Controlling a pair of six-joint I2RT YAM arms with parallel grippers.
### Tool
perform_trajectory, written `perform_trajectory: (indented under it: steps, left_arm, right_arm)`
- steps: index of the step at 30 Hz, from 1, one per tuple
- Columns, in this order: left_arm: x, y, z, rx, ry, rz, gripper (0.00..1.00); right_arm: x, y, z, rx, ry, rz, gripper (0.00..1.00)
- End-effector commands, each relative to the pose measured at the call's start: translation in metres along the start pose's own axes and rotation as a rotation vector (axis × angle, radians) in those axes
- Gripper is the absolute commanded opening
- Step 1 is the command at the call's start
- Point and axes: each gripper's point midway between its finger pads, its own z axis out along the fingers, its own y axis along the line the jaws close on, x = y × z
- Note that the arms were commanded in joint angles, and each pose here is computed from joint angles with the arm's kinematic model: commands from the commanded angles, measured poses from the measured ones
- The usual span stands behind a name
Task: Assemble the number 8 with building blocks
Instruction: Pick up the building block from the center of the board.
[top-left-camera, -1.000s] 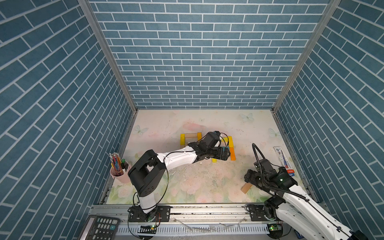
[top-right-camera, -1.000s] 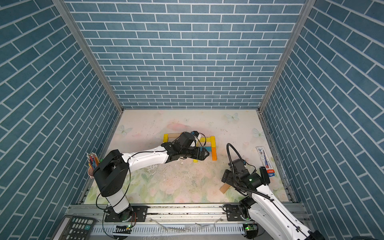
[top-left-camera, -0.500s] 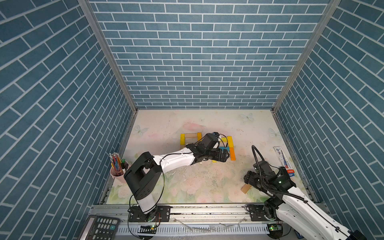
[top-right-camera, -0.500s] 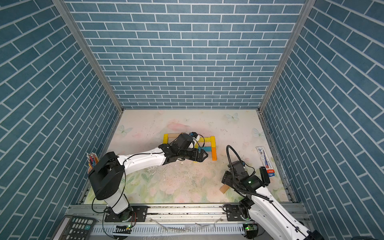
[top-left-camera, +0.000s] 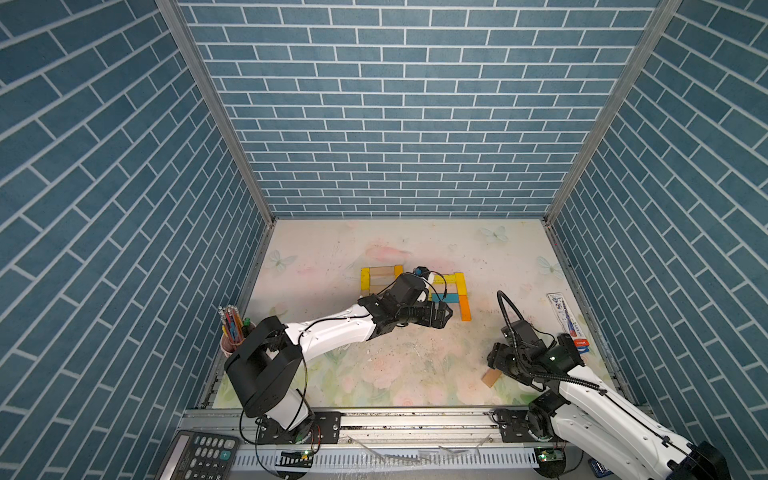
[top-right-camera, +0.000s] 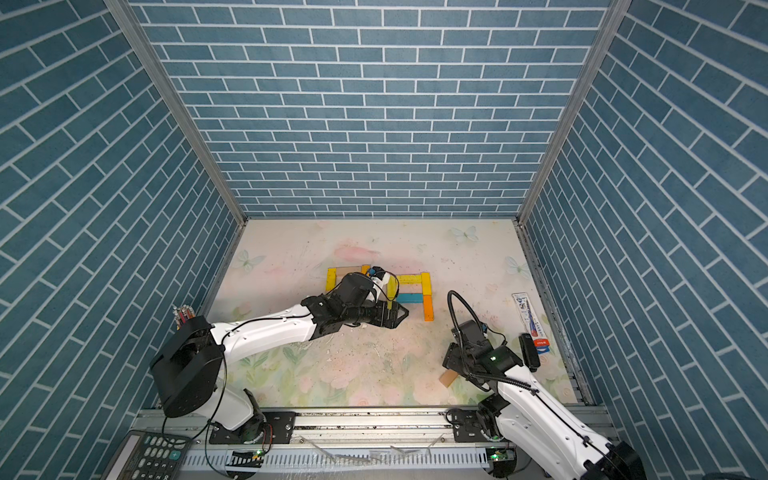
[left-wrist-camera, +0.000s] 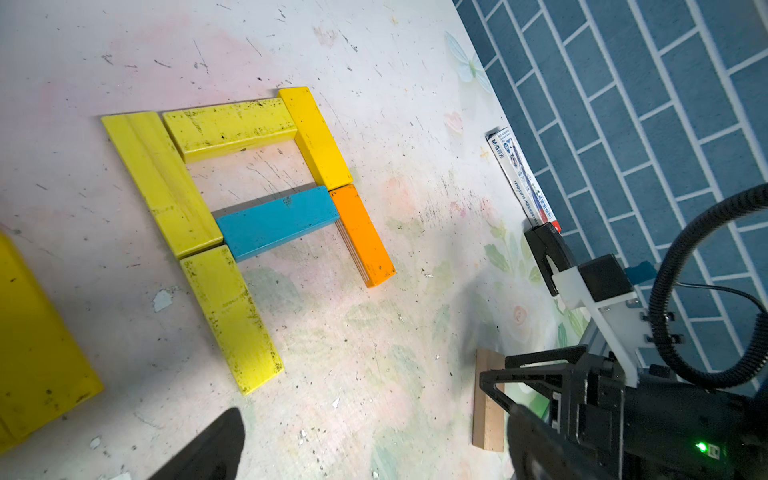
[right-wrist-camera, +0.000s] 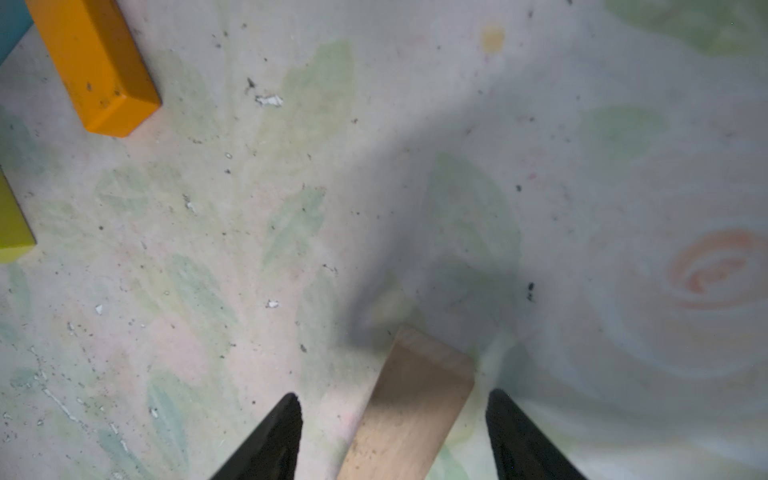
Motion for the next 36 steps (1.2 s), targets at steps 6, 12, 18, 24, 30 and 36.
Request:
perform_trajectory:
  steps: [6,12,18,24,30,36]
  left_arm:
    - [0.0,-0.004,-0.013,0.039,-0.051,-0.003,1.0]
    - [0.006,0.014,-0.025,-0.027,-0.051,-0.042,0.99]
    - [0.009,0.029,-0.044,-0.042,-0.085,-0.068,0.99]
    - [0.019,0.041,-0.058,-0.084,-0.084,-0.066,0.99]
    - [0.029,0.056,-0.072,-0.132,-0.093,-0.077,0.99]
    - [0.033,0.065,-0.083,-0.151,-0.128,-0.103,1.0]
  right_arm:
    - [0.005,0.01,0.002,0.005,0.053,0.009,0.61]
    - [0.002,0.018,0.008,0.01,0.054,-0.013,0.44]
    - [-0.014,0.041,0.011,-0.009,0.033,-0.108,0.29]
    - [-0.025,0.083,0.025,-0.07,0.084,-0.255,0.22]
    - [-0.036,0.122,0.037,-0.108,0.128,-0.382,0.25]
    - [-0.036,0.15,0.05,-0.1,0.164,-0.477,0.27]
